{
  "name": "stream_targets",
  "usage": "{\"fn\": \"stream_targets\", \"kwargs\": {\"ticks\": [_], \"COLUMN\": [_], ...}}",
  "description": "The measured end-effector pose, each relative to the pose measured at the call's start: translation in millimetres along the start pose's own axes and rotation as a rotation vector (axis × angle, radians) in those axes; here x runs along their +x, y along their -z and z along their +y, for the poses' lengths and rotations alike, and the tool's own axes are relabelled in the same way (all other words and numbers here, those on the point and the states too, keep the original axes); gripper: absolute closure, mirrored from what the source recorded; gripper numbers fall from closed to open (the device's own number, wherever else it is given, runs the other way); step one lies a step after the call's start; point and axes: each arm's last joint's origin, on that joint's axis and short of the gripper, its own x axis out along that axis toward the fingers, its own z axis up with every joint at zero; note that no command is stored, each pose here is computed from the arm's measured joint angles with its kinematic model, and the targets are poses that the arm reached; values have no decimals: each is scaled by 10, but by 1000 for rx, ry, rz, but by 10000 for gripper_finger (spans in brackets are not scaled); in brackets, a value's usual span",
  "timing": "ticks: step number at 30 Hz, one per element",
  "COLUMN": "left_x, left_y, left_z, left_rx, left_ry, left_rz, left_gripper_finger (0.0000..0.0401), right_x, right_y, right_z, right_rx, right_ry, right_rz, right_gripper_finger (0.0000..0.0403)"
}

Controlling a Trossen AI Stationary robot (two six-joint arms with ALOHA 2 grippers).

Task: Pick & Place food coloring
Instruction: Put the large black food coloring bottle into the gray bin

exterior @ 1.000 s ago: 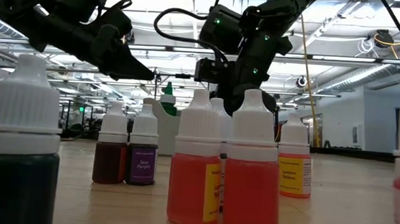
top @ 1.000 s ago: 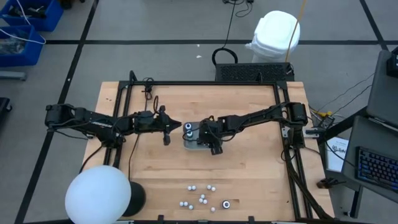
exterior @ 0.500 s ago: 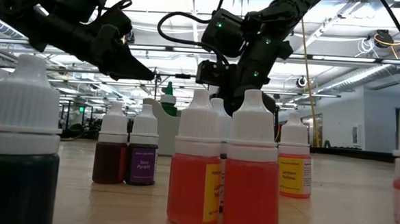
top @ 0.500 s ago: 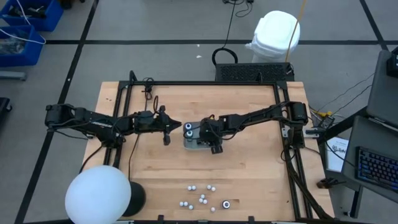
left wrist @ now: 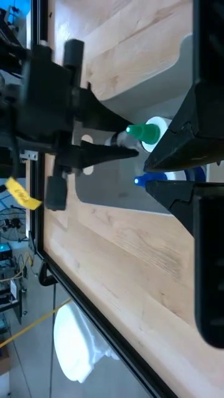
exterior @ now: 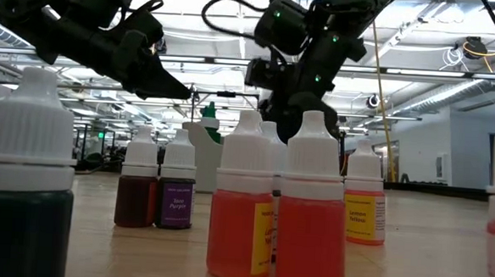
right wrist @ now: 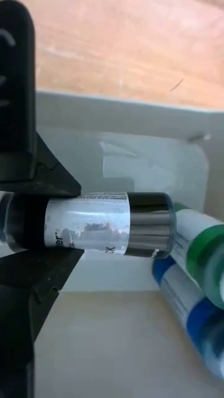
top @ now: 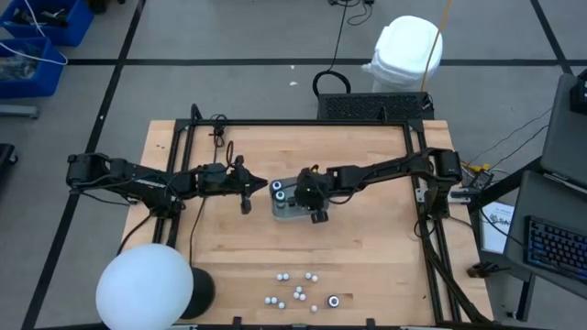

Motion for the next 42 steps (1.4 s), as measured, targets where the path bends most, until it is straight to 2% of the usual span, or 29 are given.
{"fn": "stream_targets", "kwargs": {"ticks": [5,12,15,18,22,25,27,31,36,42], "left_x": [0,-7,-19,-44,-99,-140,-167,-210,-232,-167], "left_y": [-9,-88,-136,-196,-269,-282,-277,-246,-196,-169], "left_z": [-2,-32,-104,-208,-386,-517,-601,-743,-863,-932], "left_rx": [-6,-35,-35,-31,-61,-86,-101,-130,-129,-108], "left_ry": [1,15,62,154,293,354,363,293,265,364], "left_rz": [-9,-91,-140,-203,-277,-289,-285,-269,-249,-210], "left_gripper_finger": [361,361,361,361,361,361,361,353,310,227], "right_x": [-176,-490,-663,-811,-874,-899,-886,-826,-742,-635], "right_y": [-71,-229,-350,-475,-542,-561,-560,-535,-545,-571], "right_z": [17,168,243,361,544,710,853,1208,1585,1804], "right_rx": [-31,-108,-141,-214,-358,-464,-550,-775,-1009,-1274], "right_ry": [64,170,223,290,395,477,521,573,726,815], "right_rz": [-30,-50,2,32,53,82,108,155,175,163], "right_gripper_finger": [299,296,296,299,299,296,296,299,301,299]}}
